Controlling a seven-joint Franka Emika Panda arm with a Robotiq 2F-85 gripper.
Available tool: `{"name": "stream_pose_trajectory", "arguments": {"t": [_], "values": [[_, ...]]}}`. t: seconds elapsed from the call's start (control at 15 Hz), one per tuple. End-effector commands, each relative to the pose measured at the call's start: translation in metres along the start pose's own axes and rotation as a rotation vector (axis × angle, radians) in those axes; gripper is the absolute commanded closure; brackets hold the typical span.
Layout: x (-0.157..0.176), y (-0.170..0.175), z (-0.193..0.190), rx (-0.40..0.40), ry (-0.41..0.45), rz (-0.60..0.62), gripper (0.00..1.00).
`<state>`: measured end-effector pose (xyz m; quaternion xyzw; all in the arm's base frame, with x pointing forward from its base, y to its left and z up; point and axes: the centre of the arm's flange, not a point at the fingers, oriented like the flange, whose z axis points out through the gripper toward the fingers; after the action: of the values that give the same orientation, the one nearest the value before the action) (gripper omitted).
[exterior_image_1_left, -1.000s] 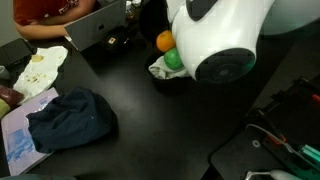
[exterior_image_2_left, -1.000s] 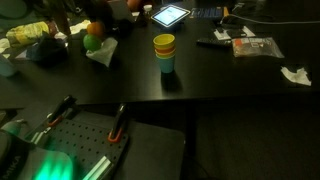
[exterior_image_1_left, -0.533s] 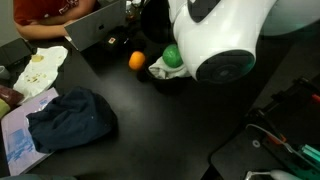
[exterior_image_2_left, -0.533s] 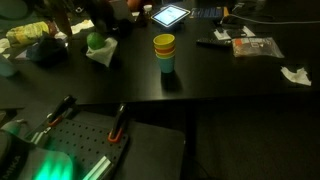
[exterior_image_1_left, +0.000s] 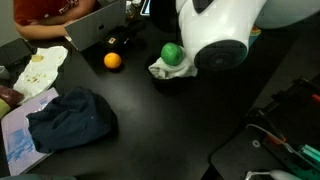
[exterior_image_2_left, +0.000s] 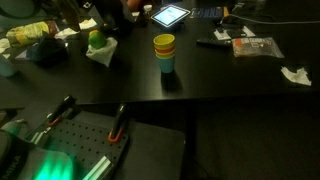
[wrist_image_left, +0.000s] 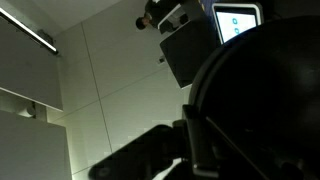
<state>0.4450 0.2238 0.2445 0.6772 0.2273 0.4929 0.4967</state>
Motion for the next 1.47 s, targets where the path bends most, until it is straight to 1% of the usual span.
{"name": "stream_pose_trajectory", "arguments": {"t": [0.0, 0.13, 0.2, 0.33, 0.47, 0.67, 0.8, 0.93, 1.2, 1.4], "values": [[-0.017, 0.024, 0.019, -0.057, -0.083, -0.028, 0.98], [-0.030, 0.028, 0.029, -0.055, -0.165, -0.052, 0.97], [-0.036, 0.029, 0.033, -0.031, -0.222, -0.067, 0.97], [-0.047, 0.031, 0.039, 0.052, -0.348, -0.064, 0.97], [-0.055, 0.031, 0.044, 0.145, -0.447, -0.035, 0.97], [-0.066, 0.030, 0.058, 0.261, -0.595, 0.034, 0.98], [-0.072, 0.032, 0.068, 0.311, -0.676, 0.070, 0.98], [-0.079, 0.032, 0.081, 0.377, -0.778, 0.108, 0.97], [-0.086, 0.032, 0.094, 0.516, -0.954, 0.247, 0.97], [-0.091, 0.033, 0.101, 0.559, -1.058, 0.363, 0.98]]}}
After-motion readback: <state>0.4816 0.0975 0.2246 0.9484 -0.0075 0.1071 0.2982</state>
